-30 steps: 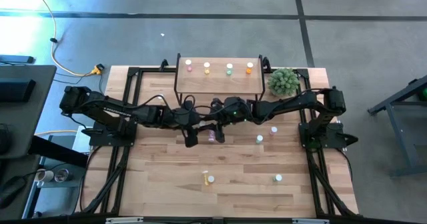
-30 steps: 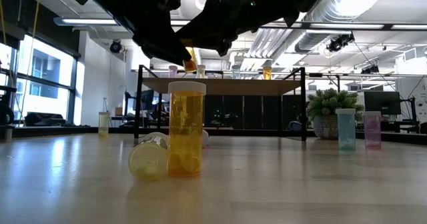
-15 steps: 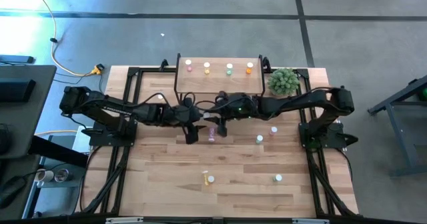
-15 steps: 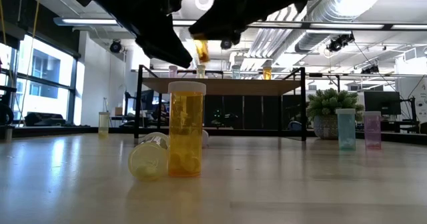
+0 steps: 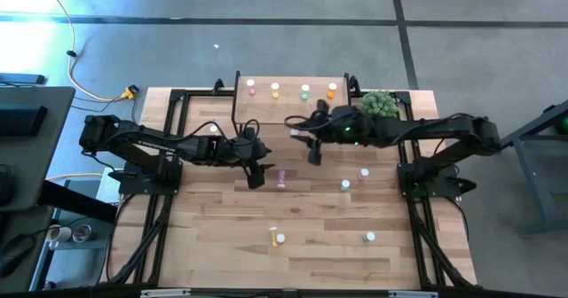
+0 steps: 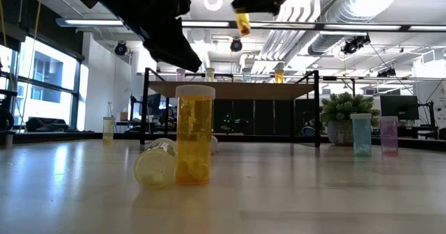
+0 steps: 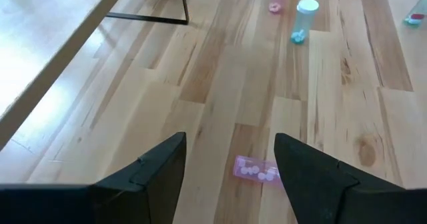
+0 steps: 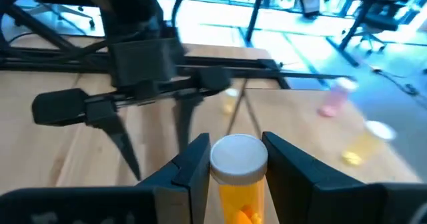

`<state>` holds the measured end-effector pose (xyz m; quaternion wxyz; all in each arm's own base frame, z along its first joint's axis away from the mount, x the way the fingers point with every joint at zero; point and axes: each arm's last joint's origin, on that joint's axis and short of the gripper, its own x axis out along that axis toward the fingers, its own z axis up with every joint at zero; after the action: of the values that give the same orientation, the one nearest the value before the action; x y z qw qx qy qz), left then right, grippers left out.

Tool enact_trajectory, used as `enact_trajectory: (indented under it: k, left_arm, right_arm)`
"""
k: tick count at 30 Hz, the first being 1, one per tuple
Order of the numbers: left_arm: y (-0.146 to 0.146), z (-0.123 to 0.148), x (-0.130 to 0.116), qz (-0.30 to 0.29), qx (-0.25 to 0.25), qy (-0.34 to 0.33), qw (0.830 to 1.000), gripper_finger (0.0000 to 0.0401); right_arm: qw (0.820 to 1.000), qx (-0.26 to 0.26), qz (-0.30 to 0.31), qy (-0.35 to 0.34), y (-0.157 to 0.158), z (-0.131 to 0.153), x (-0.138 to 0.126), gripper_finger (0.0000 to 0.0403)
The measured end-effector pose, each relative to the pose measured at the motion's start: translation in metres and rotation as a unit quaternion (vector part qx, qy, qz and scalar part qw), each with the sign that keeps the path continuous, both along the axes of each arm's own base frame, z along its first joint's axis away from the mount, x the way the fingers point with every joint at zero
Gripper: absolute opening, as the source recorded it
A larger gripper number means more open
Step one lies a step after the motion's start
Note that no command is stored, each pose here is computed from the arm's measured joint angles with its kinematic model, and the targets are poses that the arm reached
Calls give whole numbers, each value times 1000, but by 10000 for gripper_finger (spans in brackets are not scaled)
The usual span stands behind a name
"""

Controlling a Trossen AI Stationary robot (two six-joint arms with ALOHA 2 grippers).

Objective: Pick and place medicine bottles onto shelf by color
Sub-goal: Put the left orange pill bottle aligned with the other orange pill bottle on the shelf

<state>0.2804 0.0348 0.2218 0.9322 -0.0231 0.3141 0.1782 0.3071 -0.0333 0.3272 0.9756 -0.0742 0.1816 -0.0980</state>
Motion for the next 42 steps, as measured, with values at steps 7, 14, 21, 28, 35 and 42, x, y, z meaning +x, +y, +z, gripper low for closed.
enact_trajectory:
  k: [7,14,21,28,35,42]
  left_arm:
    - [0,0,0,-1,0,2,1000,216]
    - [0,0,0,-1,-1,1,1000,216]
    - [0,1,1,-5,-3,-6,1000,216]
    - [-1,1,1,-11,-8,-7,1000,216]
    - [-1,1,1,-11,-8,-7,1000,216]
    - [-1,1,1,-11,-8,-7,1000,216]
  right_arm:
    - [997,-52,-64,-6,-17,15,-51,114]
    - [979,-42,-154,-130,-42,-26,-103,114]
    - [964,-22,-203,-171,-63,-64,-120,114]
    - [967,-8,-192,-166,-74,-81,-106,114]
    - [968,-2,-196,-155,-80,-93,-95,114]
    - [967,5,-209,-143,-82,-100,-93,114]
